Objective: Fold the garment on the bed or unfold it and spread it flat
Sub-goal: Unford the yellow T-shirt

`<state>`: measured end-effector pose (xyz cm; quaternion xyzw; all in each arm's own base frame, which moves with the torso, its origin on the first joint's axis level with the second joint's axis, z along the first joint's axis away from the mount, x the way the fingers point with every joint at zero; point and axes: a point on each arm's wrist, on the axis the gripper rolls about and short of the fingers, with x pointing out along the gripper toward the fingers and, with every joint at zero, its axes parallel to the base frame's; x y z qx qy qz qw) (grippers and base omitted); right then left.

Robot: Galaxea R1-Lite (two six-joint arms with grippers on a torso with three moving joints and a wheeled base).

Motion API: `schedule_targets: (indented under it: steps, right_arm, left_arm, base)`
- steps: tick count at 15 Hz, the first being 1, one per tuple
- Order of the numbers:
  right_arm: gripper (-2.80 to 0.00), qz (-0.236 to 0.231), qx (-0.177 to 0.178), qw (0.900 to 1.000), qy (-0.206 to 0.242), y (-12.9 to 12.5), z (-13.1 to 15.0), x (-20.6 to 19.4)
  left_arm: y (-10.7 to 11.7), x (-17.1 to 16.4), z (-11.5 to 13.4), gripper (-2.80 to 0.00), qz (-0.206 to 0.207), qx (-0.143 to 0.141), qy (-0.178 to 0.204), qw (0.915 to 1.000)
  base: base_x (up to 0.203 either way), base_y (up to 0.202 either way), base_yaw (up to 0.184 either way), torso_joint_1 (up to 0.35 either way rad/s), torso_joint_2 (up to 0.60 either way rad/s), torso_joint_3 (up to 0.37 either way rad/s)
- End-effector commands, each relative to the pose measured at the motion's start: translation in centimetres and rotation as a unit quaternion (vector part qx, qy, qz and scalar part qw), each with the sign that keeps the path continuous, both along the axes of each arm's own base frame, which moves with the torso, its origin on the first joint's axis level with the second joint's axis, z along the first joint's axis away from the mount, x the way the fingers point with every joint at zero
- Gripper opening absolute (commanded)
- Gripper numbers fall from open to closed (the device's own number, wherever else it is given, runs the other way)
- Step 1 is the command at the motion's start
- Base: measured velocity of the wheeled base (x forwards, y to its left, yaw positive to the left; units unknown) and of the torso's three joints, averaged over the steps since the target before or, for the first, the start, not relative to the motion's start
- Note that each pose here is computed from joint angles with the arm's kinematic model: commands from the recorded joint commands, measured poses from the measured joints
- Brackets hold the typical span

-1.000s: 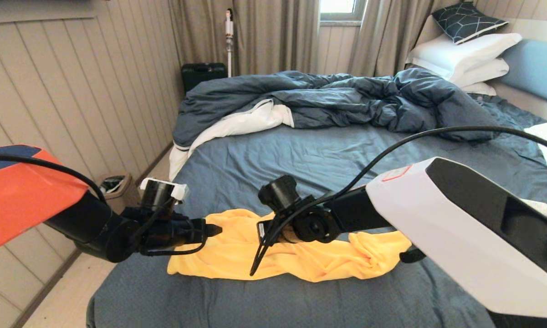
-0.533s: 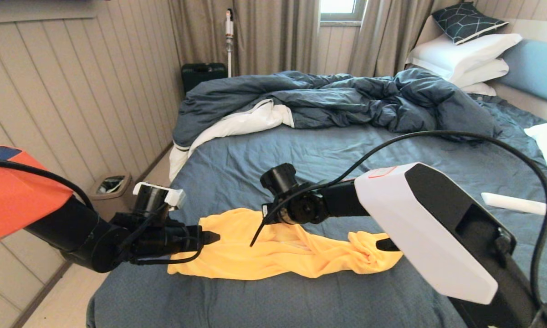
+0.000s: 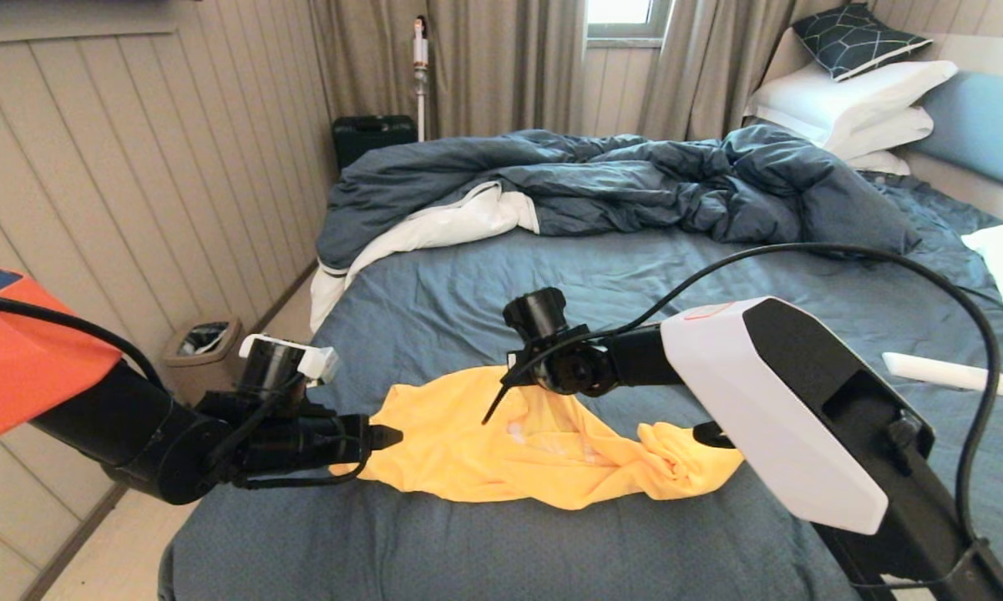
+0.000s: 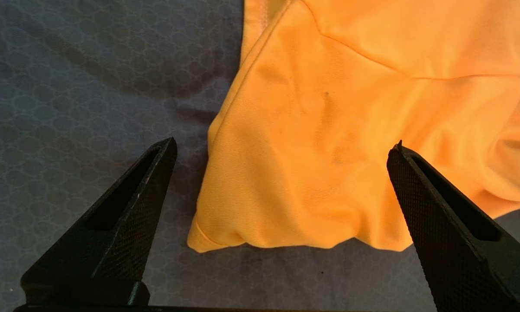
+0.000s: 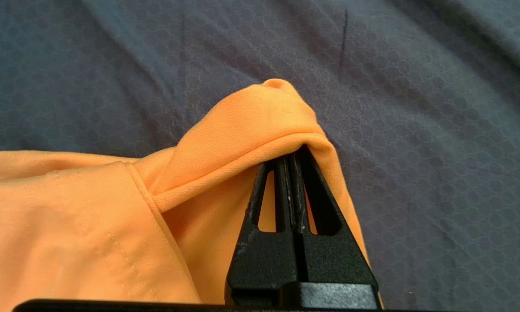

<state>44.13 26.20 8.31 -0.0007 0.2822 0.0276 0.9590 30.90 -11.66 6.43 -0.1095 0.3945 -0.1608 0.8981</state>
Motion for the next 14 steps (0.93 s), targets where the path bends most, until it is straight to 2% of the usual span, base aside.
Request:
schedule_targets:
  steps: [1,5,7,8,11,14]
  right_arm:
    - [-2.8,-0.002,0.002,1.0,-0.004,-0.1,0.3,0.0]
    - [-2.8,-0.003,-0.001,1.0,-0.002,-0.4,0.3,0.1]
    - [-2.8,0.003,0.002,1.0,-0.003,-1.0,1.3,0.1]
    - [0.0,0.011,0.007,1.0,0.001,-1.1,1.4,0.0]
    - [0.0,0.017,0.011,1.0,0.003,-1.1,1.7,-0.2]
    - [0.0,0.018,0.038,0.999,-0.012,-1.7,4.9,-1.5]
  left_arm:
    - [0.0,0.0,0.1,0.0,0.001,-0.001,-0.002,1.0]
    - [0.1,0.1,0.5,0.0,0.004,-0.006,-0.013,0.9999]
    - [0.1,0.0,1.0,0.0,0.003,-0.01,-0.022,0.9997]
    - [0.0,0.1,1.1,0.0,0.003,-0.01,-0.024,0.9997]
    - [0.1,0.0,1.6,0.0,0.003,-0.012,-0.029,0.9995]
    - [0.0,0.2,2.7,0.0,0.004,-0.017,-0.046,0.9988]
  base:
    - [0.0,0.0,0.0,0.0,0.0,0.0]
    - [0.0,0.0,0.0,0.0,0.0,0.0]
    - [0.0,0.0,0.0,0.0,0.0,0.0]
    - [0.0,0.0,0.0,0.0,0.0,0.0]
    - [0.0,0.0,0.0,0.0,0.0,0.0]
    - [0.0,0.0,0.0,0.0,0.0,0.0]
